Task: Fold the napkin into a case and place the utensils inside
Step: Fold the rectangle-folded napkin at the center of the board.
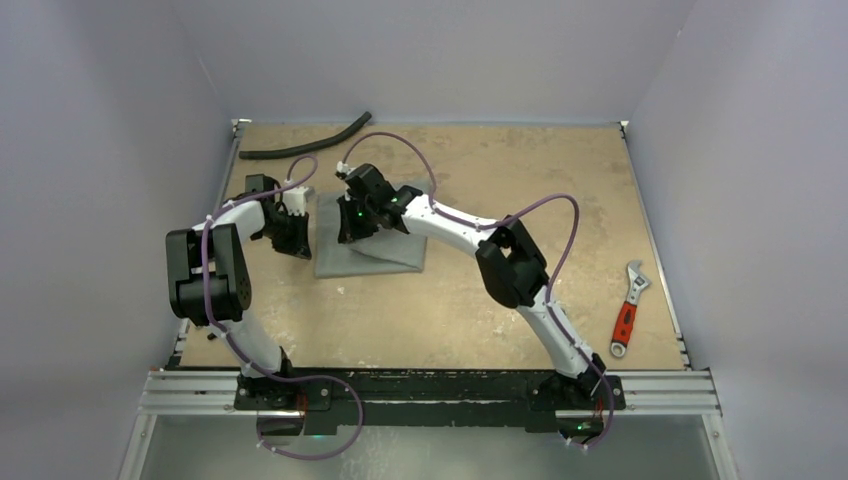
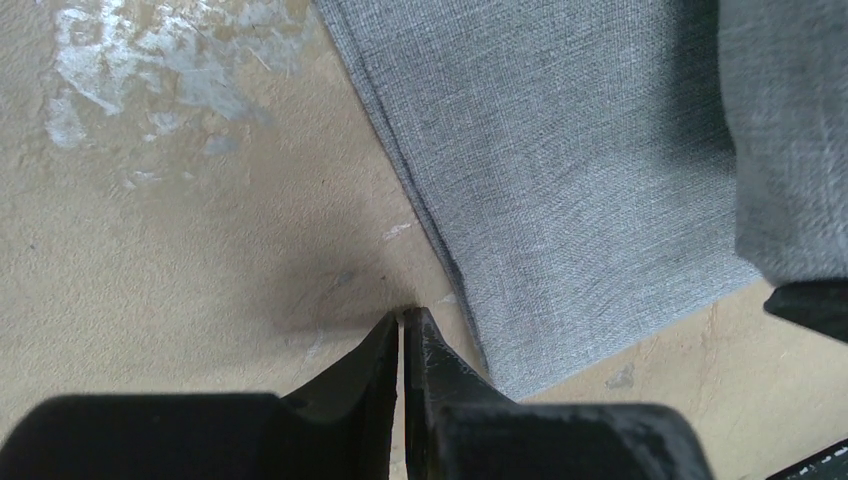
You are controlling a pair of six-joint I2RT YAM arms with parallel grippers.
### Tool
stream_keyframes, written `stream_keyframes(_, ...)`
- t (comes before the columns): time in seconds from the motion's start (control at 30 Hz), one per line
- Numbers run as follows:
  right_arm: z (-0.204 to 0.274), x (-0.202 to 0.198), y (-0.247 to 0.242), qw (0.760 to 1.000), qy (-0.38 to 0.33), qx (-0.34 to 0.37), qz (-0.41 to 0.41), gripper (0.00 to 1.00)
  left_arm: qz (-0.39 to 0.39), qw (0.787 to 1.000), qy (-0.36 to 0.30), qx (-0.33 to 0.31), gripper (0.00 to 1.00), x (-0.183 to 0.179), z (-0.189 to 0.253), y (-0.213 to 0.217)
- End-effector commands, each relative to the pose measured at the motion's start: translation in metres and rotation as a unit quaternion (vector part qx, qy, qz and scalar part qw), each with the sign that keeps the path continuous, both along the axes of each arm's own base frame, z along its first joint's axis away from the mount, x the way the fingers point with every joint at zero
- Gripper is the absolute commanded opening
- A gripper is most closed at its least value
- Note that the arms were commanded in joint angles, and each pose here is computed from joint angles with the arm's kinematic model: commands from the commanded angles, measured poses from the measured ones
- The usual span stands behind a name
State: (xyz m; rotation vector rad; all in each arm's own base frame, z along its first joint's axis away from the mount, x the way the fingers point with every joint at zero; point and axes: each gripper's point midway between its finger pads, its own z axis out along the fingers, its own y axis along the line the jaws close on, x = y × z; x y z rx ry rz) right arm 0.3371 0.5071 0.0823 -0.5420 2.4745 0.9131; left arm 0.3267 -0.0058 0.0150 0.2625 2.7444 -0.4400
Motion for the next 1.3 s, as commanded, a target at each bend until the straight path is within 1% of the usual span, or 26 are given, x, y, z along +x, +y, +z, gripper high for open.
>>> stream_keyframes(0.0,0.038,-0.005,0.022,0.998,-0.022,0.05,0.03,0.01,0.009,1.0,0.003,0.003,0.06,-0.002,-0.01,0.003)
stream_keyframes(0.2,0.042,-0.021,0.037,0.994,-0.027,0.075,0.07,0.01,0.013,1.0,0.007,0.002,0.05,-0.002,-0.012,0.003)
stream_keyframes(0.33,0.041,-0.025,0.037,0.994,-0.017,0.081,0.066,0.0,0.013,1.0,0.009,0.0,0.05,-0.002,-0.012,0.002)
stream_keyframes(0.37,0.043,-0.022,0.036,0.995,-0.016,0.082,0.055,0.0,0.013,1.0,0.01,-0.002,0.05,-0.003,-0.013,0.002)
stream_keyframes(0.43,0.049,-0.001,0.028,0.996,-0.021,0.083,-0.004,0.0,0.012,1.0,0.01,-0.003,0.05,-0.002,-0.012,0.002)
stream_keyframes(0.5,0.064,0.015,0.021,0.992,-0.011,0.122,-0.043,0.0,0.012,1.0,0.009,-0.002,0.04,-0.002,-0.012,0.002)
stream_keyframes(0.6,0.082,0.03,0.017,0.986,-0.016,0.153,-0.071,0.0,0.011,1.0,0.009,-0.002,0.04,-0.002,-0.01,0.002)
stream_keyframes(0.67,0.086,0.037,0.024,0.984,-0.032,0.16,-0.065,0.0,0.011,1.0,0.01,-0.003,0.04,-0.003,-0.01,0.001)
stream_keyframes(0.8,0.058,0.006,0.04,0.991,-0.012,0.137,-0.004,0.0,0.01,1.0,0.012,-0.005,0.04,-0.004,-0.011,0.001)
stream_keyframes(0.9,0.037,-0.016,0.046,0.992,0.003,0.125,0.021,0.0,0.009,1.0,0.012,-0.005,0.03,-0.003,-0.012,0.001)
stream_keyframes(1.2,0.015,-0.043,0.058,0.992,0.014,0.111,0.066,0.0,0.008,1.0,0.01,-0.005,0.03,0.0,-0.008,0.001)
stream_keyframes(1.27,0.002,-0.049,0.057,0.992,0.016,0.097,0.075,0.0,0.008,1.0,0.012,-0.005,0.02,0.0,-0.009,0.001)
